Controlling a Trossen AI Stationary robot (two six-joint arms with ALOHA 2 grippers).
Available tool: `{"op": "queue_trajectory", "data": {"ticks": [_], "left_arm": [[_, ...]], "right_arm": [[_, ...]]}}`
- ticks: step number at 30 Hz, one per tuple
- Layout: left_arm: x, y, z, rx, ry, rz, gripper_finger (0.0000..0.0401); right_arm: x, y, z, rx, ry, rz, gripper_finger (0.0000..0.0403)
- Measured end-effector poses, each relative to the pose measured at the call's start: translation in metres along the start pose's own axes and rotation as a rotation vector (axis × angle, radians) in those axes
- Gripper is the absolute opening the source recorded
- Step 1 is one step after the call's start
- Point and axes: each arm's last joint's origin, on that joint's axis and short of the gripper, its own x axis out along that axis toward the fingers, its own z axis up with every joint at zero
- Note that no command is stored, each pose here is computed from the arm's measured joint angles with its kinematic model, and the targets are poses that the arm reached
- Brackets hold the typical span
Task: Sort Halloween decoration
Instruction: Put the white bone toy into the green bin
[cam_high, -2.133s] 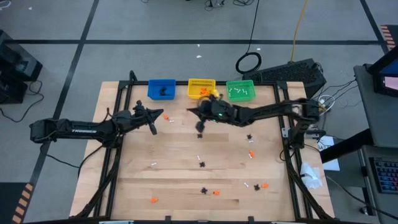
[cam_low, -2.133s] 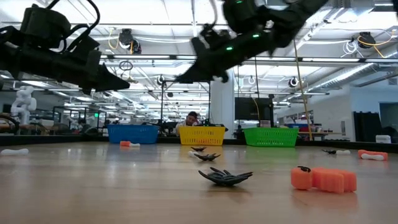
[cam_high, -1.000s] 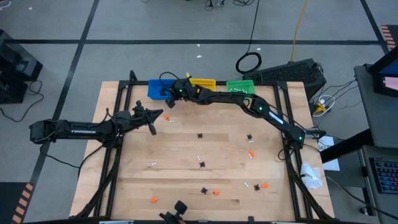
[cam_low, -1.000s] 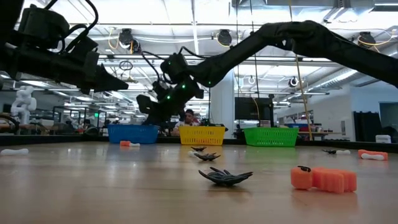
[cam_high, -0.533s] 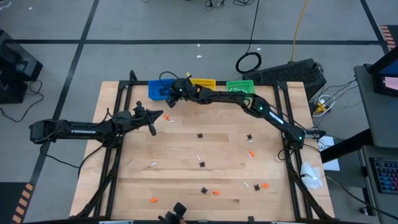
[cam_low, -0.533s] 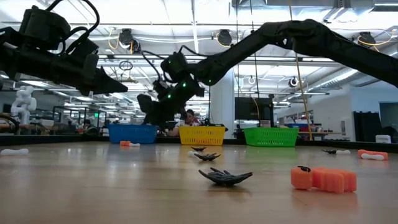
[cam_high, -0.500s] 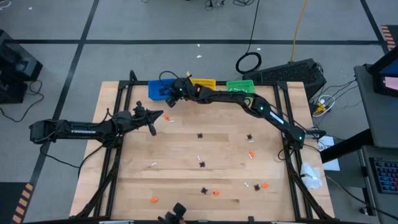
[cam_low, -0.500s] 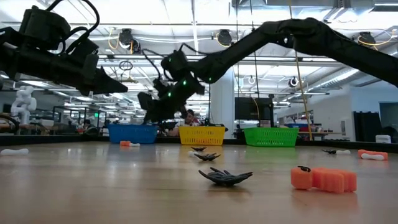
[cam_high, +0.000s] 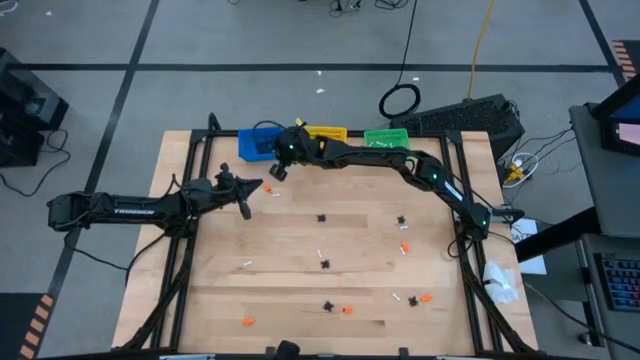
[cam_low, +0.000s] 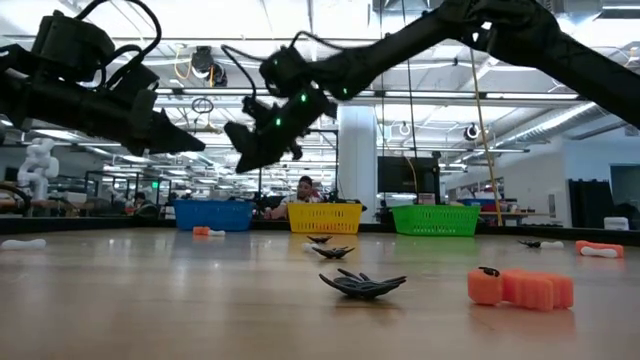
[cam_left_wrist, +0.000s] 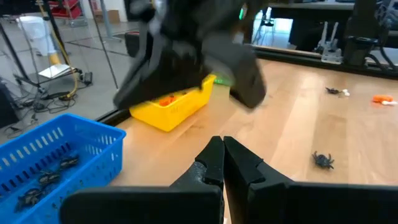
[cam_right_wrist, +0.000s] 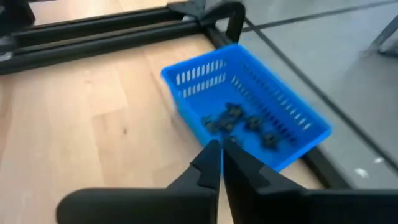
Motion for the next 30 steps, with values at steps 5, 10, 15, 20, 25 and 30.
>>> {"op": "queue_trajectory", "data": {"ticks": [5, 10, 15, 20, 25, 30], "left_arm": [[0.0, -0.001, 0.0, 0.01, 0.005, -0.038, 0.0], [0.0, -0.001, -0.002, 0.026, 0.02, -0.05, 0.0], [0.0, -0.003, -0.002, 0.002, 0.024, -0.082, 0.0], [0.001, -0.009, -0.001, 0.017, 0.071, -0.126, 0.0], [0.007, -0.016, 0.002, 0.032, 0.101, -0.159, 0.0], [0.014, -0.022, 0.002, 0.047, 0.146, -0.171, 0.0]], "right_arm": [[0.009, 0.011, -0.034, 0.078, -0.056, 0.095, 0.0002], [-0.024, 0.029, -0.048, 0.072, -0.121, 0.139, 0.0001], [-0.076, 0.026, -0.066, 0.074, -0.144, 0.145, 0.0], [-0.132, 0.03, -0.094, 0.06, -0.095, 0.116, 0.0], [-0.186, 0.034, -0.121, 0.057, -0.011, 0.134, 0.0], [-0.235, 0.038, -0.138, 0.053, 0.186, 0.161, 0.0]]}}
